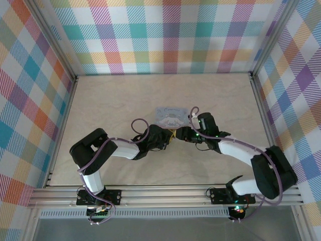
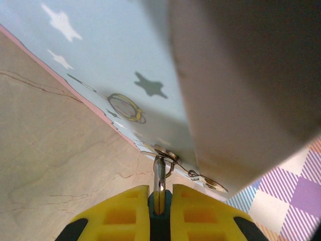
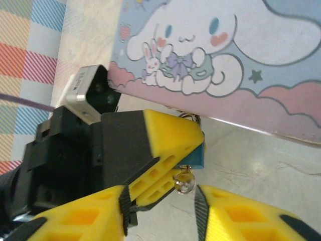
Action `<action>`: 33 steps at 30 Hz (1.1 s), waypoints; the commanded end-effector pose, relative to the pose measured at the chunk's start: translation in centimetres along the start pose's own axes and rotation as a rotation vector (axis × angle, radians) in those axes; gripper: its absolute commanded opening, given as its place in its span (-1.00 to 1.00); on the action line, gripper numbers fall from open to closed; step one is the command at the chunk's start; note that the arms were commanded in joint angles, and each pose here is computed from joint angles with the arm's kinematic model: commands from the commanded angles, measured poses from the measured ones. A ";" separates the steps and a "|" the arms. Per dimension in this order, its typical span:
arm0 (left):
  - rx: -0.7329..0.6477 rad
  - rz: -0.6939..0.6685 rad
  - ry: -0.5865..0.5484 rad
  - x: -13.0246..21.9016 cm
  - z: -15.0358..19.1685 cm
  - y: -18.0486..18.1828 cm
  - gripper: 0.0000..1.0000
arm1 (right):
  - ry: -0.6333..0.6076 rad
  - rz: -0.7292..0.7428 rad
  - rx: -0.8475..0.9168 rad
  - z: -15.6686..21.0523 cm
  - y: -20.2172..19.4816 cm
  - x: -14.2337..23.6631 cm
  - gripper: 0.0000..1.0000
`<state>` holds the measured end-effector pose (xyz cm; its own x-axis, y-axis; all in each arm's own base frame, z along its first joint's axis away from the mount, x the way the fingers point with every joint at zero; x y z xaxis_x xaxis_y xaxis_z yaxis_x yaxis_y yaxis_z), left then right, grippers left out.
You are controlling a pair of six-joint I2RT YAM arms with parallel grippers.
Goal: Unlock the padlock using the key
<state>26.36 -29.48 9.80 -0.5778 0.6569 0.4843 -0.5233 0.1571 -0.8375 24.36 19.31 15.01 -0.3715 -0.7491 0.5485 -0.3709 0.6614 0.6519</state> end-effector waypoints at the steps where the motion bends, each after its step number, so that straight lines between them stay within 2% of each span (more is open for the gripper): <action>1: -0.011 0.002 0.021 0.2 0.9 -0.7 -0.83 | -0.057 0.048 0.214 -1.2 0.9 1.9 -0.04; 6: -0.005 0.005 0.029 0.2 0.9 -0.8 -0.84 | -0.147 0.097 0.478 -1.7 1.9 4.4 0.23; 15: 0.018 -0.001 0.038 0.3 1.0 -0.7 -0.86 | -0.262 0.082 0.972 -1.2 3.1 5.9 0.26; 24: 0.017 0.001 0.044 0.3 1.1 -1.0 -0.88 | -0.082 0.209 1.297 0.5 1.1 3.6 0.29; 33: 0.017 0.001 0.043 0.4 1.2 -1.2 -0.89 | 0.051 0.253 1.417 2.7 0.6 1.2 0.31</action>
<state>26.35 -29.59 9.88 -0.5699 0.6607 0.4886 -0.5308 0.1579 -0.8327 21.81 18.79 15.89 -0.5383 -0.6212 0.5695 -0.8349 0.3010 -0.4609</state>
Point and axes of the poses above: each hand's point on the last joint's axis, 136 mm out from that joint toward the fingers, its own x axis back along the fingers, its own y axis along the line the jaws close on, z = x × y, the point moved 7 cm from there along x, back along the fingers, and after that the axes turned 6 degrees about x, right-handed, at the moved point
